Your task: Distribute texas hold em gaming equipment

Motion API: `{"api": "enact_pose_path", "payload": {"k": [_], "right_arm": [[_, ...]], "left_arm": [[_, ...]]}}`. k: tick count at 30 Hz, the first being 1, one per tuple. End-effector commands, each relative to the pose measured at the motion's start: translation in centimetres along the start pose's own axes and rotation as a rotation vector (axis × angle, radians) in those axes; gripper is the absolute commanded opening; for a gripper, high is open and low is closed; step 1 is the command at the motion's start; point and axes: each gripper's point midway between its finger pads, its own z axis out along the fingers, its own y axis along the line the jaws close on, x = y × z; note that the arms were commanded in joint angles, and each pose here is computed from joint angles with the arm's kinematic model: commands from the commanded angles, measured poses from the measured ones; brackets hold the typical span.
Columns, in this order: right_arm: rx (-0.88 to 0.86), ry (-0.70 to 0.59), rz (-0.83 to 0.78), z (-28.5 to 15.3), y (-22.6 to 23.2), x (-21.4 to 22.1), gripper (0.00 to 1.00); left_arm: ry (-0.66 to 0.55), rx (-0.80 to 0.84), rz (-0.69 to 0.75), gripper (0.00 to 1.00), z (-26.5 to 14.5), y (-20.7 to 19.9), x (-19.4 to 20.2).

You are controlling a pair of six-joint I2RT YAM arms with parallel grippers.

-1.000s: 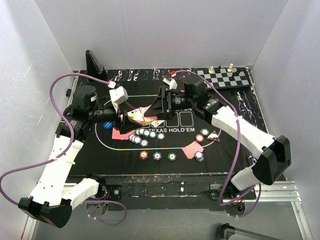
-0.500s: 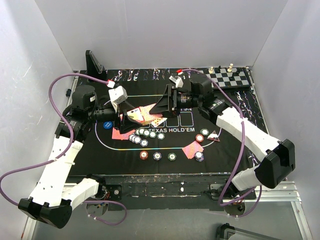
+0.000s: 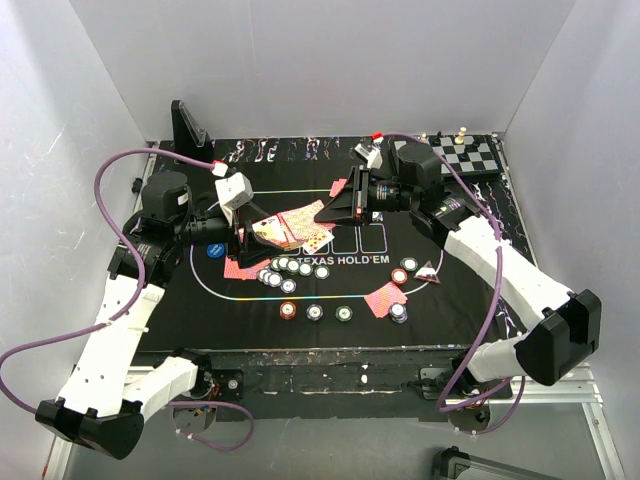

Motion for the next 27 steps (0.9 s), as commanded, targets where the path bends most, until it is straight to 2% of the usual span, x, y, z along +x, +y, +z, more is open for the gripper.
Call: {"api": "enact_pose_path", "payload": {"k": [1, 20, 27], "right_arm": [[-0.048, -0.014, -0.030, -1.5, 1.9, 0.1, 0.12], [-0.146, -0.129, -0.075, -6.9, 5.8, -3.1, 0.10], [-0.122, -0.194, -0.067, -9.1, 4.8, -5.6, 0.02]], "left_arm": [[-0.059, 0.016, 0.076, 0.00, -0.6, -0.9, -2.0], [-0.052, 0.012, 0.062, 0.00, -0.6, -0.9, -1.4], [-0.056, 0.010, 0.069, 0.00, -0.6, -0.9, -1.8]]}}
